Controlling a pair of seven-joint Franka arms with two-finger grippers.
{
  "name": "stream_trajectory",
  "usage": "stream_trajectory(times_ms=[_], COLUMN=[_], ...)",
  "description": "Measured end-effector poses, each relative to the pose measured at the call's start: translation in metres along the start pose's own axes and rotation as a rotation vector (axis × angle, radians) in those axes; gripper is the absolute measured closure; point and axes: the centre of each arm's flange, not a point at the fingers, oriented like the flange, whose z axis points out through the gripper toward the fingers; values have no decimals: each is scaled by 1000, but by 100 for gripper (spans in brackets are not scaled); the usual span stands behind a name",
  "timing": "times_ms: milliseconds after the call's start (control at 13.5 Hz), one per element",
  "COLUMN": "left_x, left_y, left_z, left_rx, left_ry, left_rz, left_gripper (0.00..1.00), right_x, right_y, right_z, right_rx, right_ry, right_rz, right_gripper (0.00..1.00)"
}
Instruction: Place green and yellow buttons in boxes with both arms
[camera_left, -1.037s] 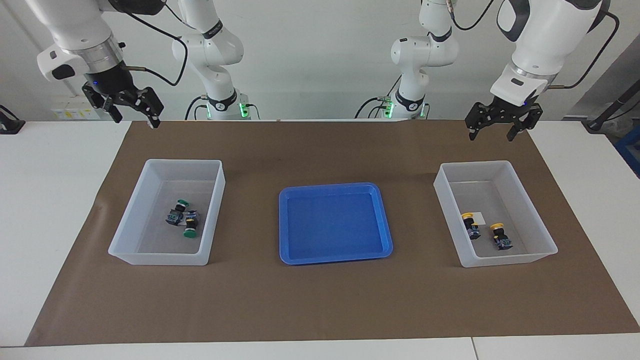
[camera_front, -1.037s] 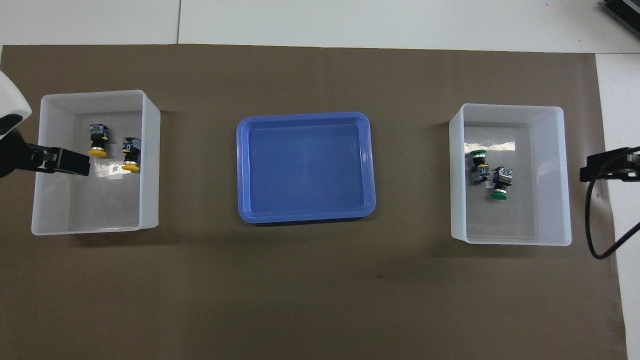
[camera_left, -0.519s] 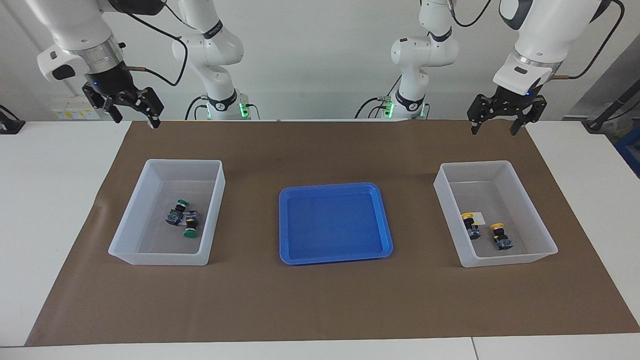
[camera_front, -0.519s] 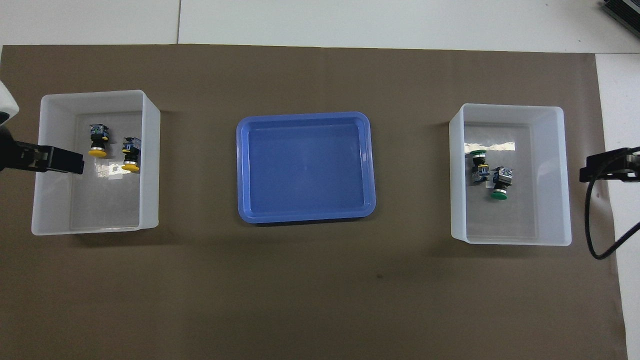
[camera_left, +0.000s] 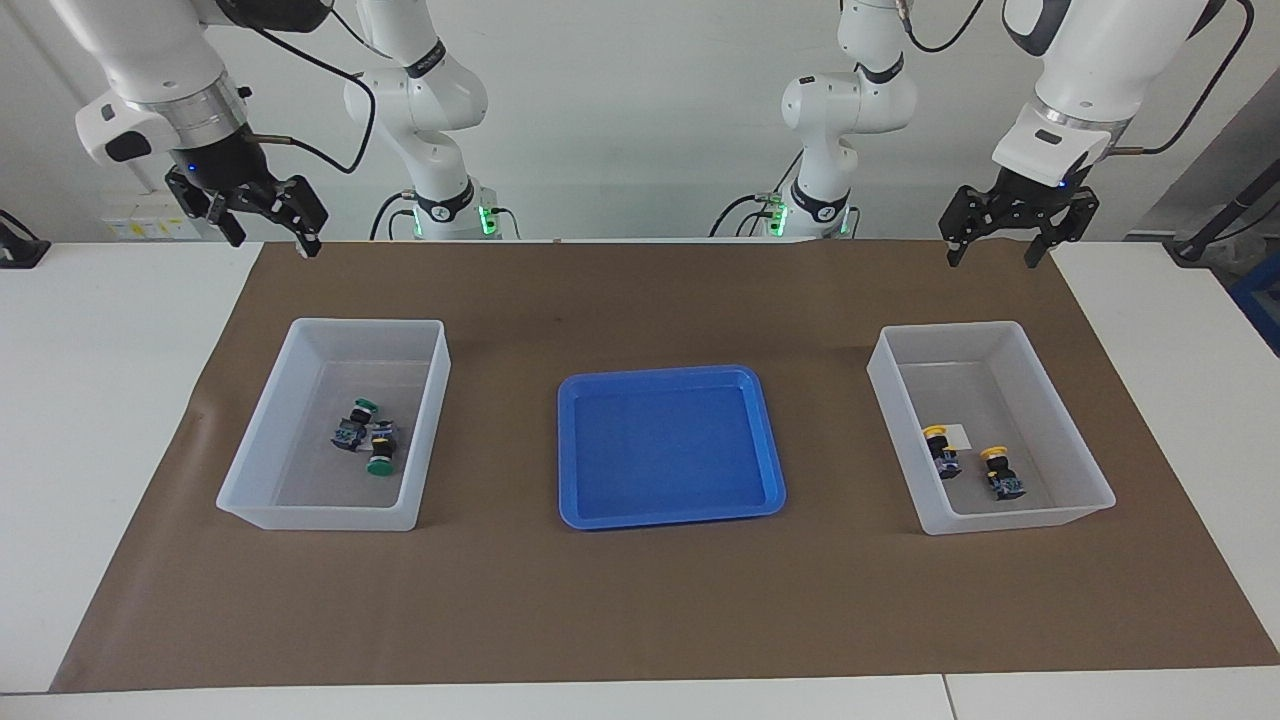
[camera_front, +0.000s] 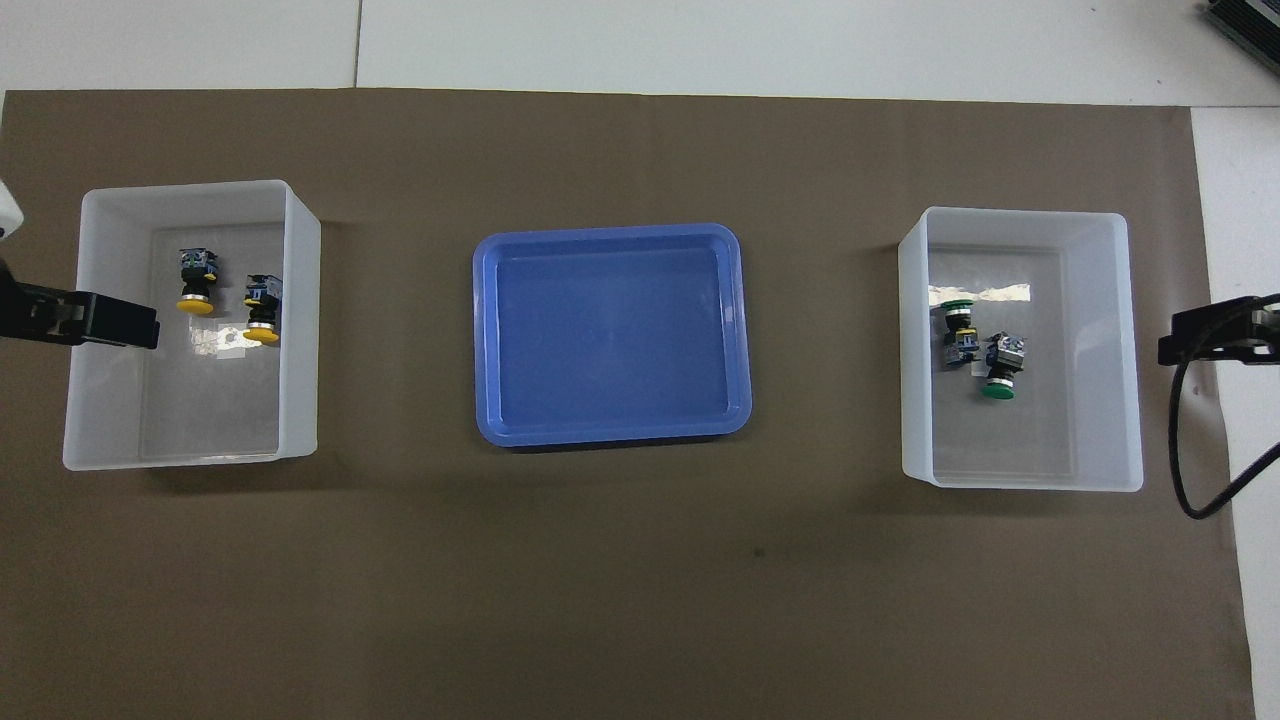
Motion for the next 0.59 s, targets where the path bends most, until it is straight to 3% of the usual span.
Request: stream_trajectory(times_ms=[593], left_x=[0], left_y=[0], left_z=[0], left_rx=[-37], left_ry=[1], left_rz=[-24], left_gripper=[0], right_x=[0], right_y=[0], right_z=[0], right_rx=[0], right_ry=[0], right_rz=[0], right_gripper=[0])
